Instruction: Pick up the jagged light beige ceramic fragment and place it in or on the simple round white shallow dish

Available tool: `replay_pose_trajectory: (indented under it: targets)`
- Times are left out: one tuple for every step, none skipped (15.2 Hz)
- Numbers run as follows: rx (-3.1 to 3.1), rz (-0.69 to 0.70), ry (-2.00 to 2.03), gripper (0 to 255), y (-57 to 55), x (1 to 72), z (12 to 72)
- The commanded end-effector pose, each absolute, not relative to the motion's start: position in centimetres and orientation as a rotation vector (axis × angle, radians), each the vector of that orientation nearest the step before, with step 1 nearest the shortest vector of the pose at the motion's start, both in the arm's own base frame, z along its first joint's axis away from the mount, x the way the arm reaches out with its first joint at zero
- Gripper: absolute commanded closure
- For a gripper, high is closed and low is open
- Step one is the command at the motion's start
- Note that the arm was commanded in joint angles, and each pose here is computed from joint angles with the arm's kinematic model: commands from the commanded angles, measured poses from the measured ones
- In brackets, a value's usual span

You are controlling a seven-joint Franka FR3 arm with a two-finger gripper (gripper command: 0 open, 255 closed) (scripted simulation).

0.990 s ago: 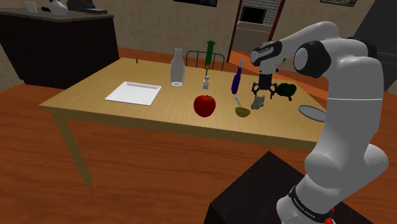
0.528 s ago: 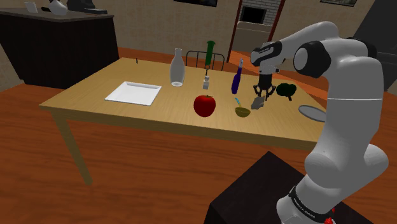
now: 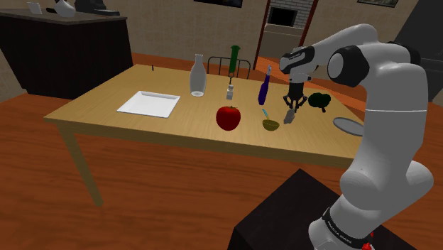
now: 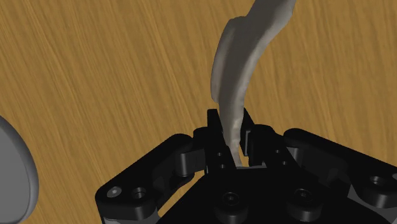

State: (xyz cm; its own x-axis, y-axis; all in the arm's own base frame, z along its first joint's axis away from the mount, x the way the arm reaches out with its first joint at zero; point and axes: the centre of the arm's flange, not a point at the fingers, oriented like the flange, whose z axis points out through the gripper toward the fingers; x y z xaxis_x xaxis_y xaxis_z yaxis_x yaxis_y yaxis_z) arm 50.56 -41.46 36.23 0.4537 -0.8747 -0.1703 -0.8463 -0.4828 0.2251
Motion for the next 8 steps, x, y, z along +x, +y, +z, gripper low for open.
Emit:
replay_pose_trajectory:
  targets:
    - [2.585, -0.401, -1.537, 255, -41.5, 50.6, 36.8]
    - [2.585, -0.401, -1.537, 255, -41.5, 50.6, 37.3]
    - [2.585, -0.401, -1.537, 255, -41.5, 50.6, 37.8]
    - [2.585, -0.401, -1.537, 255, -41.5, 50.6, 38.3]
    - [2.585, -0.401, -1.537, 255, -41.5, 50.6, 38.9]
    - [2.585, -0.401, -1.537, 255, -41.5, 50.6, 39.4]
    - [2.585, -0.401, -1.537, 255, -41.5, 50.6, 39.9]
    - [2.585, -0.401, -1.537, 255, -41.5, 50.6, 40.5]
